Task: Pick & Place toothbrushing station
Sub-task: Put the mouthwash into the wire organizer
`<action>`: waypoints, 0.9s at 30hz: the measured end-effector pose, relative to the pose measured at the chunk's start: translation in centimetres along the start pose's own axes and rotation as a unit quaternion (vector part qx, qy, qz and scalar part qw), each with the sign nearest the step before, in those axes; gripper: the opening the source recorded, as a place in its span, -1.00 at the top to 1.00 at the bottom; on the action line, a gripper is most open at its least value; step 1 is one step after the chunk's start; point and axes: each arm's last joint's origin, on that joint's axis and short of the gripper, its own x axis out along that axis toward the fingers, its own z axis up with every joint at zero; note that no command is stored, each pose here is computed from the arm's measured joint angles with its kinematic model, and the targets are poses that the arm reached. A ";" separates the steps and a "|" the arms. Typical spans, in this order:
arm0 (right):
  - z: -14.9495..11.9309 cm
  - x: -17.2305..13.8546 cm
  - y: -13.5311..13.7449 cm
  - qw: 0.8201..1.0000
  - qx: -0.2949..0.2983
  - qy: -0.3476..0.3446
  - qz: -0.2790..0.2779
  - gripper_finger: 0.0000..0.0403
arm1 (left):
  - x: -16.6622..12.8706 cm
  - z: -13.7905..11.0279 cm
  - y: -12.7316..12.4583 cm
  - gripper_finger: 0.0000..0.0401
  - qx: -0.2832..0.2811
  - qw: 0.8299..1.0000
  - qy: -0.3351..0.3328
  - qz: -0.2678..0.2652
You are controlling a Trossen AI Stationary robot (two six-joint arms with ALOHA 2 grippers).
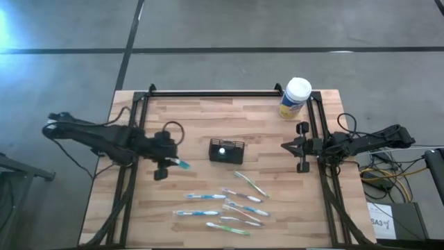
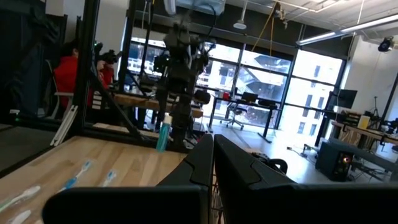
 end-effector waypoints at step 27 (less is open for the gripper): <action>-0.1 0.0 0.0 1.000 0.000 0.003 0.001 0.95 | 3.7 -8.9 2.5 0.51 -0.032 0.957 -0.268 -0.104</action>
